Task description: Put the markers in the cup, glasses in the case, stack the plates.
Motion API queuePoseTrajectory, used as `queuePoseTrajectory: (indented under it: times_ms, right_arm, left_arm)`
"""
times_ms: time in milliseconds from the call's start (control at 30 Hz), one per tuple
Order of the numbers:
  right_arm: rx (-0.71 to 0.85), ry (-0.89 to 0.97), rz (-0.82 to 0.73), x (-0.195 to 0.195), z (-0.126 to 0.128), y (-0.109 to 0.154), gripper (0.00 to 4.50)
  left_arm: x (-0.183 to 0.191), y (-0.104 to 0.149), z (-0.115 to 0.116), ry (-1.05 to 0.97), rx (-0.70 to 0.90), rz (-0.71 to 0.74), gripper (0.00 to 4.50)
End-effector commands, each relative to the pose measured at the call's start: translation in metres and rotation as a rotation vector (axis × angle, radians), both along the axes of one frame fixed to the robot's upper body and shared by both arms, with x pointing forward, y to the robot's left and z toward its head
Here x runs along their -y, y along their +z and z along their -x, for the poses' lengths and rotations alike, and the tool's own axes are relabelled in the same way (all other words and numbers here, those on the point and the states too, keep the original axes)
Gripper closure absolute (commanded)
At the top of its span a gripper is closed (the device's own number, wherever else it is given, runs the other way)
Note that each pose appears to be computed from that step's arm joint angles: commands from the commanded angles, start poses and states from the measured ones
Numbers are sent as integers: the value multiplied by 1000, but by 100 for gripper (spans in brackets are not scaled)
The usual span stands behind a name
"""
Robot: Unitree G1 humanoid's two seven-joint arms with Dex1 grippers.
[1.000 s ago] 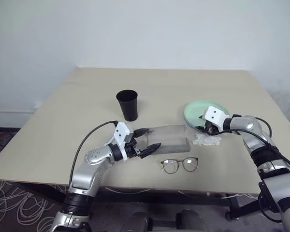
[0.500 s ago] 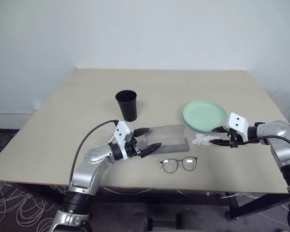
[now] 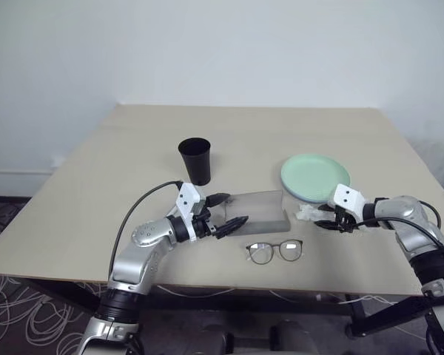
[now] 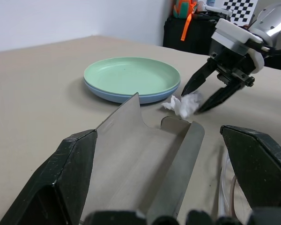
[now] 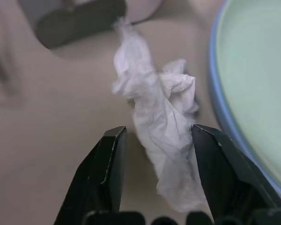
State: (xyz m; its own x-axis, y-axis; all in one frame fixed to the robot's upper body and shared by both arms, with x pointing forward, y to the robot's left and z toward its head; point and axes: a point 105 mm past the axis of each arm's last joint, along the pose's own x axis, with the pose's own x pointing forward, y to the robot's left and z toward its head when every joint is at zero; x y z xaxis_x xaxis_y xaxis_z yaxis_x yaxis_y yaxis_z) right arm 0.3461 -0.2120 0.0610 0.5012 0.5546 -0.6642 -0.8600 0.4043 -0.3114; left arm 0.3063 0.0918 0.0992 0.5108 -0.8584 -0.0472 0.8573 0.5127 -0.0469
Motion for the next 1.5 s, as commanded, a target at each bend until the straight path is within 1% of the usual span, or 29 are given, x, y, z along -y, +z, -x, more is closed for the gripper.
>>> queuePoseTrajectory:
  times_ms: [33,133,233,333,400,467,567,633,700,867,900,933,1000,1200,1300,1367,1500]
  right_arm:
    - [62,8,-6,-2,-8,15,336]
    - [63,12,-9,-1,-7,16,444]
    - [61,42,-23,-3,-2,21,447]
    - [74,71,-61,-6,1,34,447]
    - [117,67,-95,-7,-4,48,447]
    - [185,25,-146,-7,-16,70,447]
    - [268,-33,-141,-5,-33,86,447]
    - [296,-81,-128,-1,-44,87,447]
    - [303,-121,-108,2,-53,83,447]
    - [267,-196,-62,9,-68,63,447]
    - [261,-201,-59,10,-69,60,409]
    - [255,-203,-61,10,-70,58,389]
    - [247,-200,-68,10,-71,56,324]
    - [270,-177,-71,9,-71,59,111]
    - [313,-141,-141,6,-66,74,111]
    - [317,-110,-179,2,-61,78,111]
    - [273,38,-365,-17,-21,80,111]
  left_arm:
    - [1,15,-2,-13,63,1,0]
    - [1,14,-2,-14,61,1,0]
    - [2,14,-1,-18,59,2,0]
    - [2,14,-1,-19,58,2,0]
    - [2,14,-1,-19,59,3,0]
    - [3,13,-1,-20,57,3,0]
    - [4,13,0,-22,55,5,0]
    - [4,13,0,-22,54,6,0]
    - [4,13,-1,-22,54,7,0]
    - [4,13,0,-18,53,7,0]
    - [4,13,0,-17,53,7,0]
    - [3,13,0,-13,52,6,0]
    - [2,13,1,-7,51,6,0]
    - [0,12,3,-3,46,4,0]
    - [1,12,3,-19,46,-10,0]
    - [1,13,3,-31,48,-16,0]
    - [7,15,2,-126,45,-59,0]
